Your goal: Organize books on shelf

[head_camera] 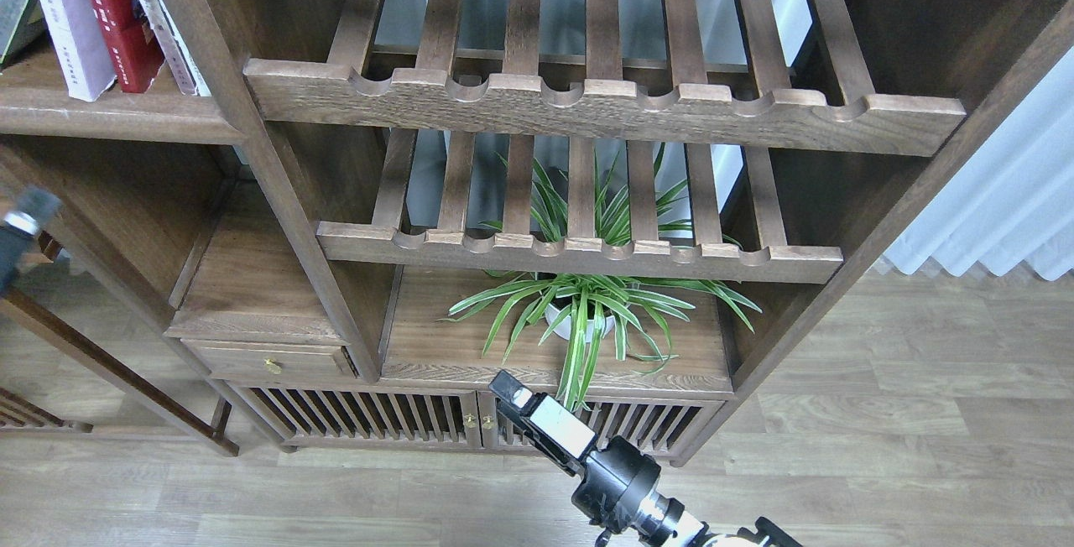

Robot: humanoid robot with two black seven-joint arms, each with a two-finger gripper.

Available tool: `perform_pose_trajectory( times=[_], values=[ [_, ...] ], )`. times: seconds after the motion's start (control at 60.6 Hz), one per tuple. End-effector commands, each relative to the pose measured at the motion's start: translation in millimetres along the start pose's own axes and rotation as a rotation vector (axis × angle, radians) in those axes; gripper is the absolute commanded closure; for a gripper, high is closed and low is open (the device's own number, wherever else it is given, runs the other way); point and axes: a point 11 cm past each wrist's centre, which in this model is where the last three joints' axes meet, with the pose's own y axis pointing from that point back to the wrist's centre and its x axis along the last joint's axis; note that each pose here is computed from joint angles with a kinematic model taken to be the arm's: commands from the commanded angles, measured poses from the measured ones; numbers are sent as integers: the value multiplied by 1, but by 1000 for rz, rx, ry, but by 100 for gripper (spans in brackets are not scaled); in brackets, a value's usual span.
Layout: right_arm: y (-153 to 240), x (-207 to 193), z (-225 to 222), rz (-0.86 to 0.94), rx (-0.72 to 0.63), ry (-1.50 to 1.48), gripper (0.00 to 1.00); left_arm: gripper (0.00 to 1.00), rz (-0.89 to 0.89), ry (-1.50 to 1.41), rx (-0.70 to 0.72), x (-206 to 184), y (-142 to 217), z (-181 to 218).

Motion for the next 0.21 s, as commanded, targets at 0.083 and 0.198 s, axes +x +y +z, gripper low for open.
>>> perform_pose_trajectory(
  times=[0.083, 0.198],
  values=[
    [0, 17, -7, 51, -10, 17, 0, 0, 97, 184, 110, 32, 12, -75],
    [-1, 16, -3, 48, -35, 26, 0, 0, 115, 228, 139, 38, 14, -90]
  ],
)
